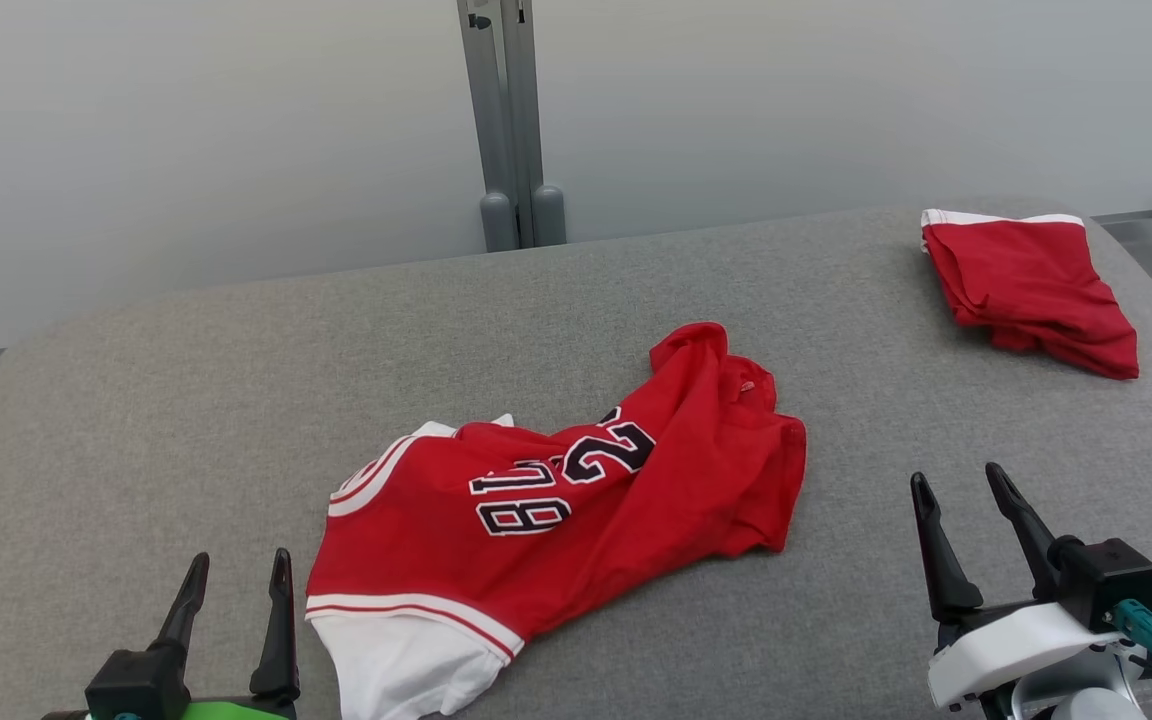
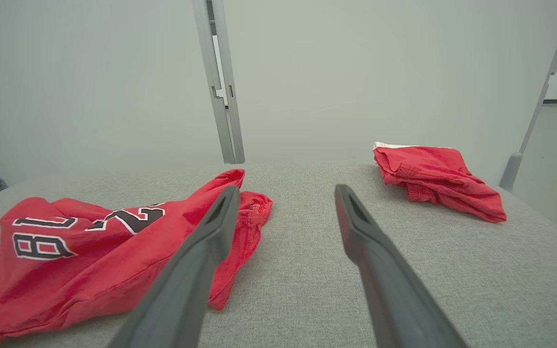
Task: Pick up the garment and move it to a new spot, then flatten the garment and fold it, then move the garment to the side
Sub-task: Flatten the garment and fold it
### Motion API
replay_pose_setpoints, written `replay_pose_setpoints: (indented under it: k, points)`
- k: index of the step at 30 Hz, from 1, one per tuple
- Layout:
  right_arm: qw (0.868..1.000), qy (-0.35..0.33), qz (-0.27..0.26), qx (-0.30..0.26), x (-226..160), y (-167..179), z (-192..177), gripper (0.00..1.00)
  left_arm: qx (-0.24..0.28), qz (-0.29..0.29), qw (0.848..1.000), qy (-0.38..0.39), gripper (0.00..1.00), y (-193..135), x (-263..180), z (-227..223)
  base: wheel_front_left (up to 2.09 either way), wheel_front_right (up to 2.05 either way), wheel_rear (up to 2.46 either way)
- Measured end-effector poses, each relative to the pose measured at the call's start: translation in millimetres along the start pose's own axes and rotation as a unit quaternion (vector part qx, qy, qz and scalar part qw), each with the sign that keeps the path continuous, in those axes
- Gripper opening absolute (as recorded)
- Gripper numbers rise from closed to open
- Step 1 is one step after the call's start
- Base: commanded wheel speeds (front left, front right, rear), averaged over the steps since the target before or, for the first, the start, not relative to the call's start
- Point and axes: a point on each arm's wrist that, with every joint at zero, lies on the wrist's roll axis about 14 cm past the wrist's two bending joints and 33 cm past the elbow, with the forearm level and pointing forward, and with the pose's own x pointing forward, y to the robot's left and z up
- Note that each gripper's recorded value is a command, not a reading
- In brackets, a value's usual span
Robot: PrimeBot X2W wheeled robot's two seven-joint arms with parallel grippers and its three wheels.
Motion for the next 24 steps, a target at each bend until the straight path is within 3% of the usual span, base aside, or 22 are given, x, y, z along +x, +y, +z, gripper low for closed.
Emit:
replay_pose_setpoints:
  k: [24]
  points:
    - [1.000,0.001,0.000,0.000,-0.2,-0.1,-0.8,1.00,0.003,0.001,1.000,0.001,1.00,0.2,-1.8,-0.5,0.00,0.00,0.00]
